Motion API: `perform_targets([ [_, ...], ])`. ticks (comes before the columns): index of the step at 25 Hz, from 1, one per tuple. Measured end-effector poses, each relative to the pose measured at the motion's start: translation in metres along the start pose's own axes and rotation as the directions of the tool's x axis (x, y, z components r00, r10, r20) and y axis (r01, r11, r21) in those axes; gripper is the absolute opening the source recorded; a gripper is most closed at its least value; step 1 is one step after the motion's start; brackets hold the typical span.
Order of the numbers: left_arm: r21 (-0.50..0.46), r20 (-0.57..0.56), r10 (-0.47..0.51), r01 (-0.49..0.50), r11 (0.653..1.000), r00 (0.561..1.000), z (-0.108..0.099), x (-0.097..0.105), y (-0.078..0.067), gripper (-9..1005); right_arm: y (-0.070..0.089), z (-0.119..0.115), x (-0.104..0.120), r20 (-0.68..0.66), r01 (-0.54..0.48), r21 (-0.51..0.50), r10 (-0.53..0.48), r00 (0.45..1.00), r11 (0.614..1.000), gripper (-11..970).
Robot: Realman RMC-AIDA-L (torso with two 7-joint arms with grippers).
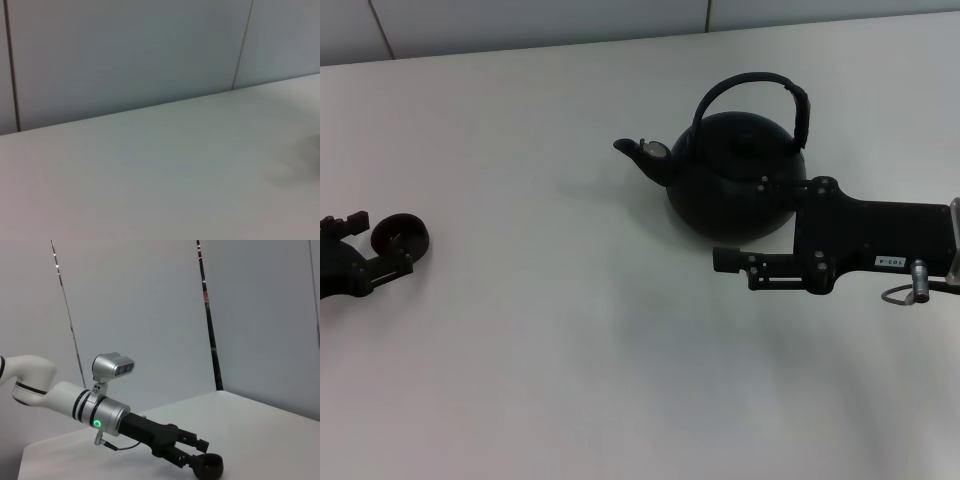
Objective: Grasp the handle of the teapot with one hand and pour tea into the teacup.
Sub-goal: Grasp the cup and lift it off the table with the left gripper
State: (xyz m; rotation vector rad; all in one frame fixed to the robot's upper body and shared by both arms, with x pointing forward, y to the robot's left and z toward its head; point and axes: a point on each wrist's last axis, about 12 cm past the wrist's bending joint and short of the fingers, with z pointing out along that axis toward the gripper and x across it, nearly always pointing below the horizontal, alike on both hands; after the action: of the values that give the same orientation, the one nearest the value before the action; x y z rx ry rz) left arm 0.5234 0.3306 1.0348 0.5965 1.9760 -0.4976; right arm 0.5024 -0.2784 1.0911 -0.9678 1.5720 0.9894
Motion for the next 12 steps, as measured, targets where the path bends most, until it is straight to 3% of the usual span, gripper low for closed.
perform_targets([
  [12, 0.008, -0.015, 0.014, -0.013, 1.0, 1.0, 0.0034, 0.0002, -0.0019, 830, -0.0001, 0.0004, -0.0016, 0.017, -0.001, 0.003, 0.001, 1.0, 1.0, 745],
])
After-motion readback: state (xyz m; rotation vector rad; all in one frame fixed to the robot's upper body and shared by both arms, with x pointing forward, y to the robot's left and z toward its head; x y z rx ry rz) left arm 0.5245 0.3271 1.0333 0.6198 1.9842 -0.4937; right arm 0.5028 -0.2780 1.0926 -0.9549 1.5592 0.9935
